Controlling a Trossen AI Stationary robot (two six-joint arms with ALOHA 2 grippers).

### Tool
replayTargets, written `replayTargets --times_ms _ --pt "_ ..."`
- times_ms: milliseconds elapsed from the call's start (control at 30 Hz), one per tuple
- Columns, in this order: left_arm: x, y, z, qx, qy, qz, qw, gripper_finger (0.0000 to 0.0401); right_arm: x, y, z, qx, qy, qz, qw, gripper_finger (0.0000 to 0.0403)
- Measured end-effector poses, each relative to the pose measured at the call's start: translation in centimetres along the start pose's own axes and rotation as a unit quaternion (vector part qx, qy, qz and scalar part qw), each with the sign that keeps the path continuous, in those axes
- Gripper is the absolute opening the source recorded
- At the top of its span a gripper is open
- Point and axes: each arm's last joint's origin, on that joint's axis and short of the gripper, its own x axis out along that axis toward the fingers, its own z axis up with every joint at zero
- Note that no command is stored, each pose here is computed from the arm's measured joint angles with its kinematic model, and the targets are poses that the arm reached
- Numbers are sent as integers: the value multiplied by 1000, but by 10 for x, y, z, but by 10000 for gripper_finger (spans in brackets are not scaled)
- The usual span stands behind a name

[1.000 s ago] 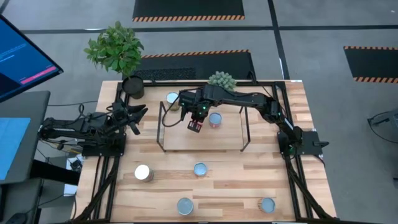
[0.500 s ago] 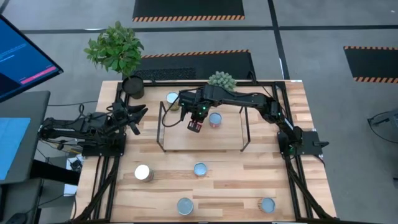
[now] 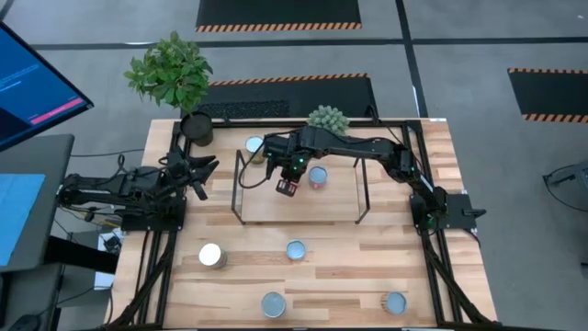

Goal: Pick and place cans onto a shelf
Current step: Move the canned tomatoes to the shelf

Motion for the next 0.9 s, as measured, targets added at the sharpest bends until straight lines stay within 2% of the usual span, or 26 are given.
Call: replayTargets --times_ms 333,467,600,800,900 --pt "0 0 0 -1 -1 0 1000 93 0 3 5 -4 -31 -3 1000 77" --pt "0 0 2 -8 -9 -2 1000 93 -1 0 16 -54 -82 0 995 77" --pt "0 0 2 -11 -9 -2 1000 93 -4 -7 29 -104 -145 -4 984 77" --pt "0 0 2 -11 -9 -2 1000 93 -7 -24 38 -125 -181 -14 975 77" --pt "0 0 2 -11 -9 -2 1000 93 -8 -38 41 -119 -189 3 975 77"
